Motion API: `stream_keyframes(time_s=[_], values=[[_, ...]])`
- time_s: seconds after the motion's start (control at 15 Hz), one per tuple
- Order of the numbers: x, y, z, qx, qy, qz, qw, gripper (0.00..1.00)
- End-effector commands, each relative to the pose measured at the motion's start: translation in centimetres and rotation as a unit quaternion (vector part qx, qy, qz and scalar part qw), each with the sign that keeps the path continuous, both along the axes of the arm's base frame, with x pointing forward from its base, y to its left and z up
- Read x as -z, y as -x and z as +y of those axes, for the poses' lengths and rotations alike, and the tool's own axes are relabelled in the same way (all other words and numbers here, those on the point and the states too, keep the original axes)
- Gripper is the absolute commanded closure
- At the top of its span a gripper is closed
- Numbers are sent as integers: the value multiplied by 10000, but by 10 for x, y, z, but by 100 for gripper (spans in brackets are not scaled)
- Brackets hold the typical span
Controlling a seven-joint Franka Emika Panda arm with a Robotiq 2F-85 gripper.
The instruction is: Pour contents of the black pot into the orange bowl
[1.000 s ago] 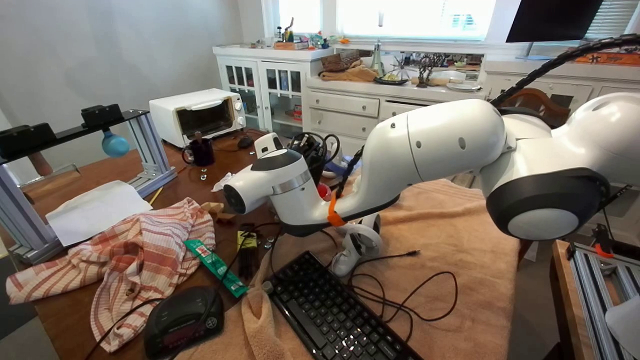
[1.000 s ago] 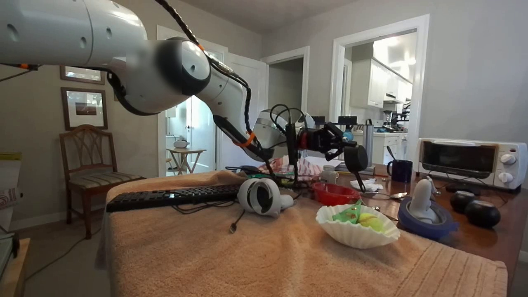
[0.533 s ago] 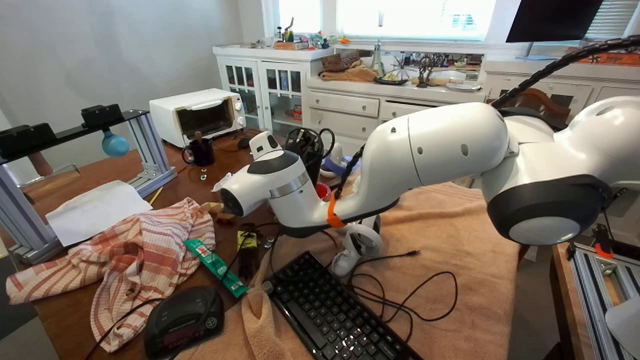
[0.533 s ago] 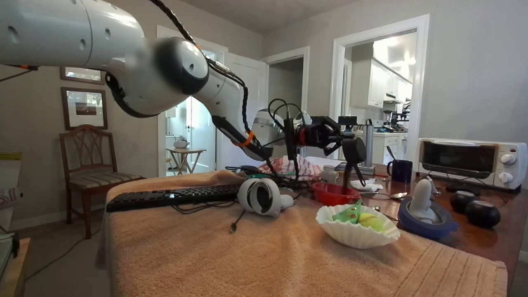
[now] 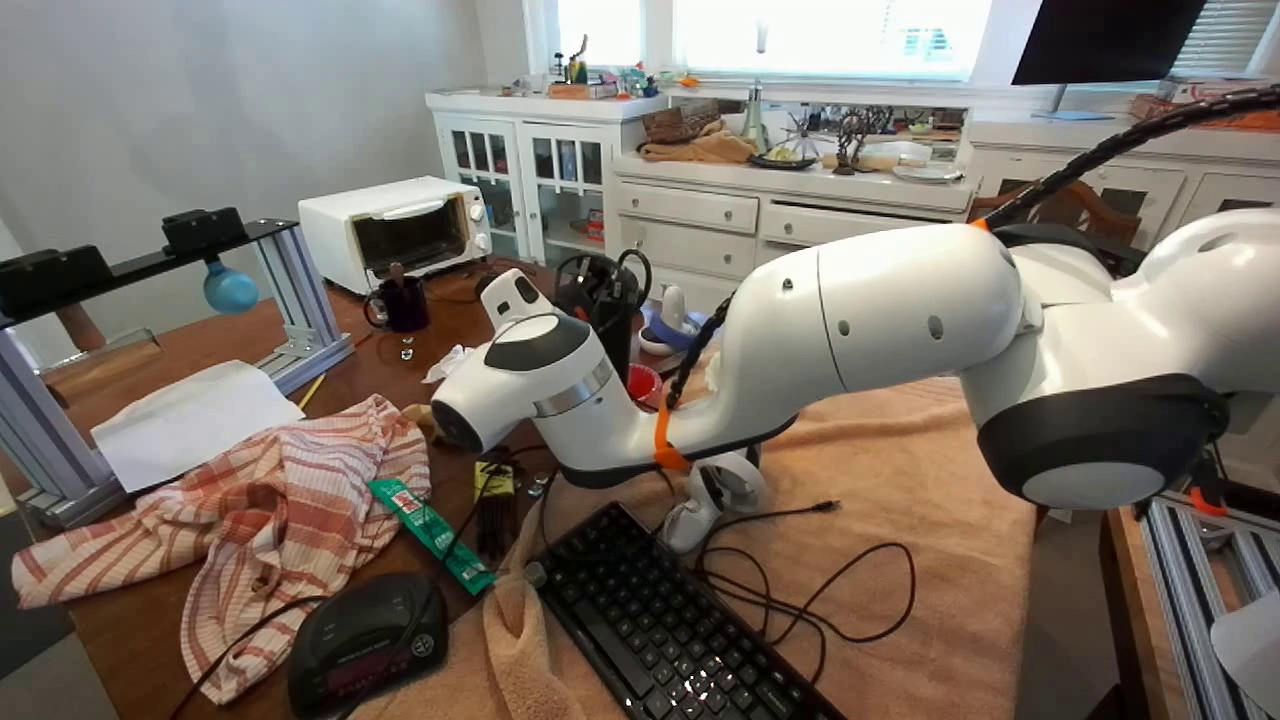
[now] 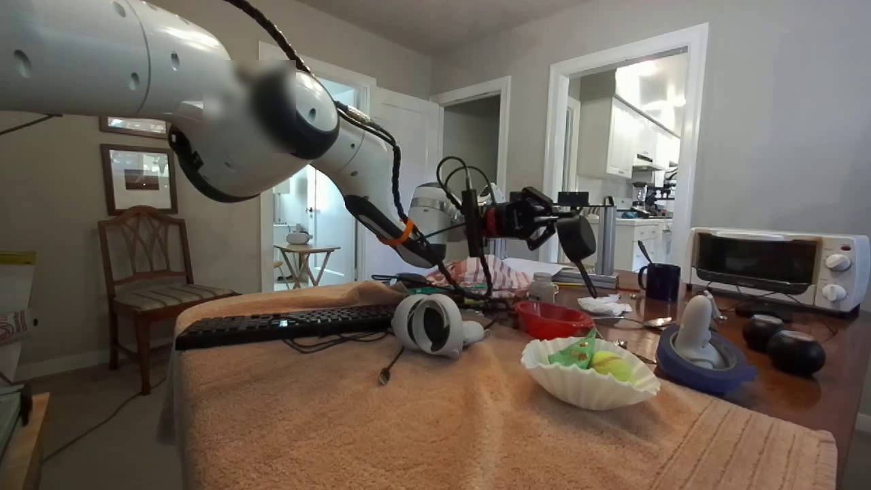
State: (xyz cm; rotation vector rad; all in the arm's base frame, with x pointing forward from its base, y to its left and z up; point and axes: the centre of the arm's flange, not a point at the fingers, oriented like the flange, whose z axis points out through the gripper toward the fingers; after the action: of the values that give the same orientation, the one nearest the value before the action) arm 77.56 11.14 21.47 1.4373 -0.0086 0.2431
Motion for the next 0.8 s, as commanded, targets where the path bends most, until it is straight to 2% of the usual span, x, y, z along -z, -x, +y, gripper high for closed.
stream_keyframes(time_s=[0.0, 0.4, 0.73], values=[[10, -35, 19, 14, 443, 272, 9986, 99], [18, -34, 26, -26, 700, 617, 9956, 99], [15, -34, 31, -63, 749, 638, 9951, 99]])
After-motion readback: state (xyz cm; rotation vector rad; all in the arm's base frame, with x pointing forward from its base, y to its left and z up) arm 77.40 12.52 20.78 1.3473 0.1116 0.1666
